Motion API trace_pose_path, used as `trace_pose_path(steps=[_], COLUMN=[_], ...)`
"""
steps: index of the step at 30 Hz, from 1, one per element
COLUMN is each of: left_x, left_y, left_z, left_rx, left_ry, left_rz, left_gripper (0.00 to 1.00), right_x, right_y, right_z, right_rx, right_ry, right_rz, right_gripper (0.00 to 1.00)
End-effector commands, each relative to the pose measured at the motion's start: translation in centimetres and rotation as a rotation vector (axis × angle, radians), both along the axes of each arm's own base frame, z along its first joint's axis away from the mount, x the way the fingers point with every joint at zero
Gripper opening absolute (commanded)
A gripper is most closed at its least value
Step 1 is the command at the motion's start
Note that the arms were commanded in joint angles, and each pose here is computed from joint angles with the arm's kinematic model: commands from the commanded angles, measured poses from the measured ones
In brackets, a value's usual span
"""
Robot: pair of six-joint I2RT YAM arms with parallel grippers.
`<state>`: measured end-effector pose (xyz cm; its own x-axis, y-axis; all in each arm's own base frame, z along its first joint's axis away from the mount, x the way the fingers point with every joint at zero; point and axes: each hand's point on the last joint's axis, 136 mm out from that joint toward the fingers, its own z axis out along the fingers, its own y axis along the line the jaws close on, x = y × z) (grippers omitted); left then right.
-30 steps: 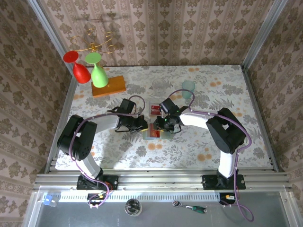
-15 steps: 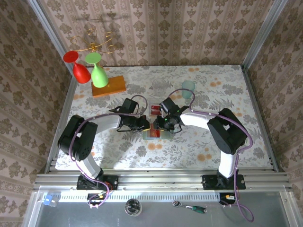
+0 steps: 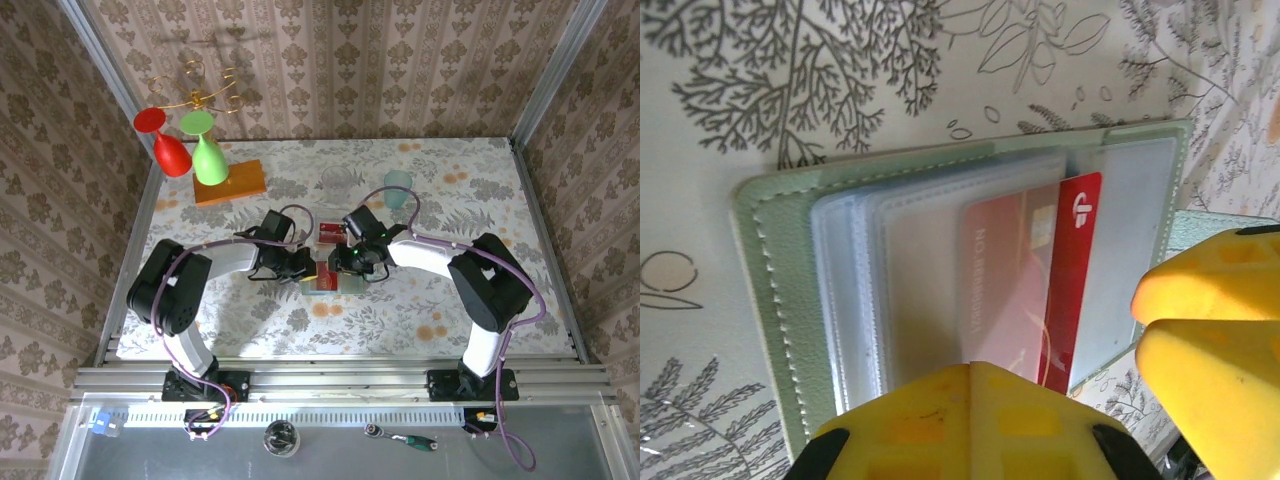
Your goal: Take the credit cards out of the card holder
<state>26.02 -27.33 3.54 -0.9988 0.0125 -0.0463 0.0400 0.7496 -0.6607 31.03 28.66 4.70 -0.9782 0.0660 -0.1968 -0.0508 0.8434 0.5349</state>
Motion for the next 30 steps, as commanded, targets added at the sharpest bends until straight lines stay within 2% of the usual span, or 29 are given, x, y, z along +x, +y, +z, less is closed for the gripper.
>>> trace_pose_path(steps=[1, 10, 30], left_x=[0.0, -0.2, -0.4], left_y=[-0.2, 0.3, 0.5], left_z=[-0.3, -0.8, -1.0], left_rx=[0.013, 0.03, 0.031], left_ry=[-0.006, 0.011, 0.016], left_rz=[-0.024, -0.018, -0.017], left_gripper=[0.04, 0.04, 0.04], right_x=[-0.3, -0.9, -0.9], right_y=[-0.3, -0.1, 0.3], right_z=[0.0, -1.6, -2.5], right_rx=[0.015, 0.055, 0.089], right_ry=[0.01, 0.072, 0.106], right_rz=[-0.014, -0.018, -0.021], right_gripper=[0.29, 0.3, 0.3])
